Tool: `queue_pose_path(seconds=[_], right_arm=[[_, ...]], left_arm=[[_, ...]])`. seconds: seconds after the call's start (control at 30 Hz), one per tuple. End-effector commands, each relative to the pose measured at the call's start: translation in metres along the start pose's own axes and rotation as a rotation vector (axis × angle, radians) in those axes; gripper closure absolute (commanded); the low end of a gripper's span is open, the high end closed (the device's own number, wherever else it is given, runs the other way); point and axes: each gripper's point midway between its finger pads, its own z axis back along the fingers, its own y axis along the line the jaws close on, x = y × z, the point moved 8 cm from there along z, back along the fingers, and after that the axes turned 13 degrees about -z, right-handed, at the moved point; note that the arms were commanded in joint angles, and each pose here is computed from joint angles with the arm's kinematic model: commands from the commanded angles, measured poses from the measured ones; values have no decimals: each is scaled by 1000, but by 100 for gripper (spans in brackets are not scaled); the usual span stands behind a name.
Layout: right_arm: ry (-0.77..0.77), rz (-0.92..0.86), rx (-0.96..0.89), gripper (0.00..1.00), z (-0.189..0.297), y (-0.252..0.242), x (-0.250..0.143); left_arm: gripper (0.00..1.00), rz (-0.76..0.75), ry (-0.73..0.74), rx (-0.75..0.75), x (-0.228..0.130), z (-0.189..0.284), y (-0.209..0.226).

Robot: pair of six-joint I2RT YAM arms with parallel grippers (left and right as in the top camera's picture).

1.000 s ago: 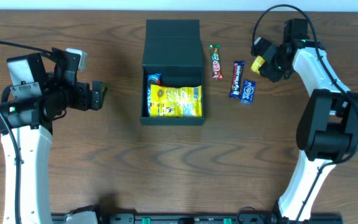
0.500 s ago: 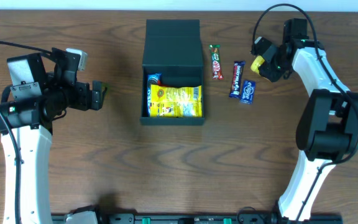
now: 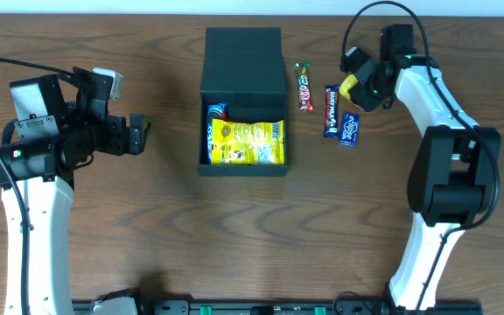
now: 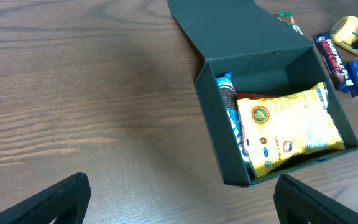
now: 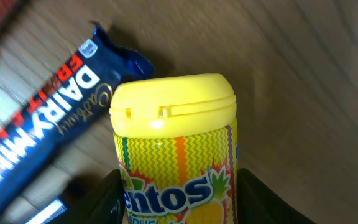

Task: Pack container
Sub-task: 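Carry the Mentos bottle over the box and lower it inside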

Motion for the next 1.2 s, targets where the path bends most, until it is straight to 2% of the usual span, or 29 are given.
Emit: queue_pose_path(seconds=[0.0, 0.17, 0.3, 0.47, 0.57, 0.8, 1.17], right_arm=[[-69, -94, 14, 99, 12, 8, 24], [-196, -32, -12, 99, 58, 21, 63], [-315, 93, 2, 99, 102, 48, 92], [-423, 392, 214, 99, 133, 115, 105], [-407, 487, 327, 99, 133, 148, 100], [-322, 630, 406, 99, 121, 192, 88], [-227, 673, 411, 99, 75, 204, 81]], left_arm=[[5, 4, -10, 5, 2, 3, 0], [5, 4, -9, 5, 1, 3, 0], [5, 3, -10, 5, 2, 3, 0], [4, -9, -9, 7, 2, 3, 0], [5, -23, -9, 7, 2, 3, 0], [5, -46, -9, 7, 2, 3, 0], [5, -54, -9, 6, 1, 3, 0]])
